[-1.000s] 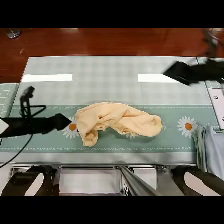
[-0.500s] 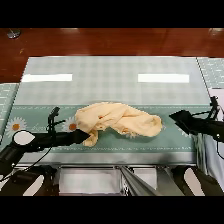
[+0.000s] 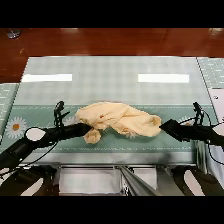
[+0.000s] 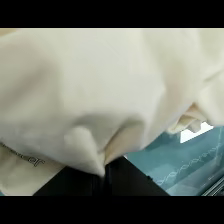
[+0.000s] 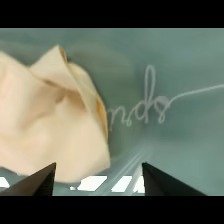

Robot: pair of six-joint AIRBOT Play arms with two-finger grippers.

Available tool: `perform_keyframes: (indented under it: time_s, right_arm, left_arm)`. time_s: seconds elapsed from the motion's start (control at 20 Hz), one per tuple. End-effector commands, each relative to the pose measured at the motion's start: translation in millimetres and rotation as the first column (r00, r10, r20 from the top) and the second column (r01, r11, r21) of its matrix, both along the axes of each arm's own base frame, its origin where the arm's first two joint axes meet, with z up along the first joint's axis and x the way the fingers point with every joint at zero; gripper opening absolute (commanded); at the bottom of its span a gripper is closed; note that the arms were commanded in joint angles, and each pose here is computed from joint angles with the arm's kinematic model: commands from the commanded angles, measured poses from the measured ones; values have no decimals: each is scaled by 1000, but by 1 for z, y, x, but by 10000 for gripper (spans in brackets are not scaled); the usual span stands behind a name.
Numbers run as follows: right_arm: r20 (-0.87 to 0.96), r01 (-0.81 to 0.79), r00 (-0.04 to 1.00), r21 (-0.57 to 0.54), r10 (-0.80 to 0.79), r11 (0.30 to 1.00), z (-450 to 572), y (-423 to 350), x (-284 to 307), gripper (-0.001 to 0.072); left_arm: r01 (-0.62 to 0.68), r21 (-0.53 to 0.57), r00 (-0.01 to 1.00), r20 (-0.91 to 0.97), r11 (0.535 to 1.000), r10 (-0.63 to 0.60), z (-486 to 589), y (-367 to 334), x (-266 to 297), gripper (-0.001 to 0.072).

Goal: Fold the shirts.

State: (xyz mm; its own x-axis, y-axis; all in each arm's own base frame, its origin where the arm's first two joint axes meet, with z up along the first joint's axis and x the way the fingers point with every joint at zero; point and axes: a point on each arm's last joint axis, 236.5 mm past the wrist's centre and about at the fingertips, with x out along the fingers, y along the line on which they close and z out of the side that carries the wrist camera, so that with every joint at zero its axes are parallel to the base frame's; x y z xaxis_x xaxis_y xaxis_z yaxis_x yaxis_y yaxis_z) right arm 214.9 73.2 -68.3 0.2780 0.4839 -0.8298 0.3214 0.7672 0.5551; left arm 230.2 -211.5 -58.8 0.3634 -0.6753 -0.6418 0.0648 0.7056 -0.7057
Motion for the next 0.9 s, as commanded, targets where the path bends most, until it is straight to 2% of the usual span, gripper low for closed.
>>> perform_keyframes:
  time_s: [0.0, 0.35, 0.4, 0.45, 0.5, 0.6, 0.65, 0.75, 0.85]
  right_arm:
    - [-80, -79, 994, 20, 80, 997, -11, 22, -16, 620]
    - [-88, -55, 994, 112, 65, 992, -33, 68, 25, 607]
    - [-73, -54, 995, 113, 63, 992, -29, 69, 37, 460]
    - [-53, -67, 996, 109, 73, 992, -24, 69, 49, 201]
    - [-16, -101, 995, 107, 103, 989, -16, 71, 60, 25]
    - [72, -175, 983, 101, 168, 979, 22, 75, 89, 25]
    - [132, -216, 970, 79, 205, 973, 48, 76, 106, 24]
    - [288, -265, 920, -42, 265, 963, 122, 65, 152, 24]
    - [477, -225, 831, -184, 287, 957, 223, 50, 194, 24]
  left_arm:
    - [14, -8, 998, 63, 1000, -13, 20, -8, 18, 19]
    - [23, -20, 997, 80, 1000, -22, 30, -12, 22, 20]
    - [23, -21, 996, 83, 1000, -21, 31, -12, 23, 20]
    - [19, -26, 996, 88, 999, -16, 35, -11, 26, 20]
    - [18, -40, 996, 91, 999, -15, 42, -10, 30, 20]
    - [57, -67, 990, 135, 996, -48, 72, -6, 43, 20]
    - [119, -56, 972, 208, 991, -105, 99, -1, 52, 20]
    - [143, -61, 938, 327, 988, -116, 168, 20, 79, 20]
    - [93, -67, 889, 456, 993, -53, 250, 48, 105, 20]
